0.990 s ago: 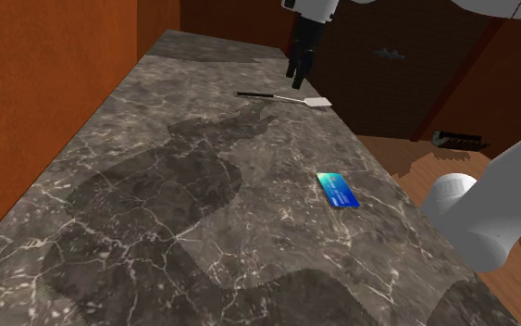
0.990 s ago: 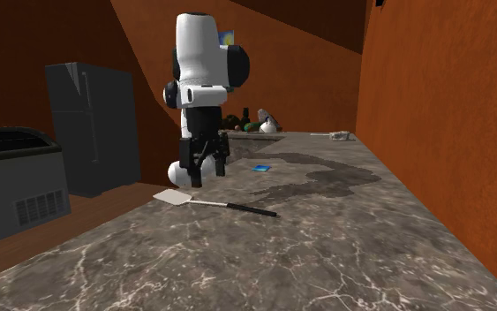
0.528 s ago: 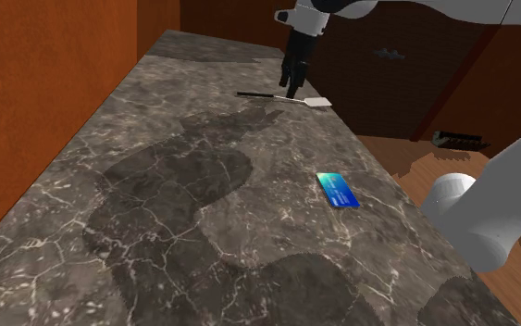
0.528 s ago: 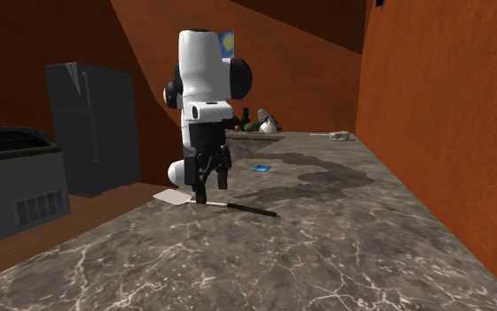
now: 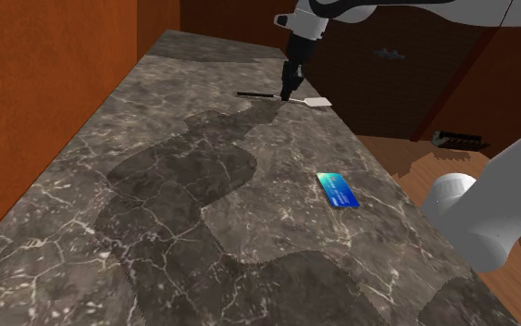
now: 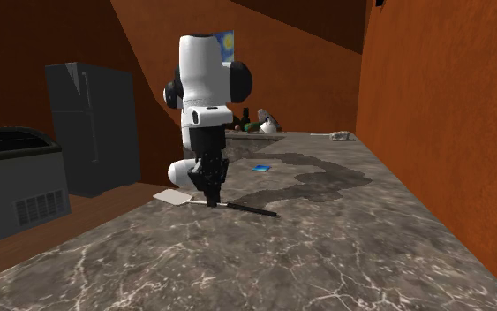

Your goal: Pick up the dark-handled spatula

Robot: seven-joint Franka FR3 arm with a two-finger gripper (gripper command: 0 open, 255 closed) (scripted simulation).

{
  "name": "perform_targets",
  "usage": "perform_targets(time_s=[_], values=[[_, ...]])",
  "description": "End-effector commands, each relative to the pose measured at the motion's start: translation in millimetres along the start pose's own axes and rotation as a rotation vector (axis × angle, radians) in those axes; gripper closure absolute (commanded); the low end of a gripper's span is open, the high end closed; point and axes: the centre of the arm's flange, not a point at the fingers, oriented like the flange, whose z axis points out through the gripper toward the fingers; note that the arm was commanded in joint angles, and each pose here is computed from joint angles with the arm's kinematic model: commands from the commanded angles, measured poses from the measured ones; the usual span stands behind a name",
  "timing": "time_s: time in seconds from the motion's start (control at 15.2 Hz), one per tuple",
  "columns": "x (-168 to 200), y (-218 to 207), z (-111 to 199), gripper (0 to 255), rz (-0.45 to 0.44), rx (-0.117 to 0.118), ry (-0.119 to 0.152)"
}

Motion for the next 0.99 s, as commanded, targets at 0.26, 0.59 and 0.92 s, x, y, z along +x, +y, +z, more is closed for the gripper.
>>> perform_targets(time_s=[0.26, 0.59, 0.92], values=[[1, 0, -5, 255, 0.000, 0.000, 0.000], [2, 0, -32, 255, 0.000, 0.000, 0.000], [4, 0, -58, 255, 0.000, 0.000, 0.000]])
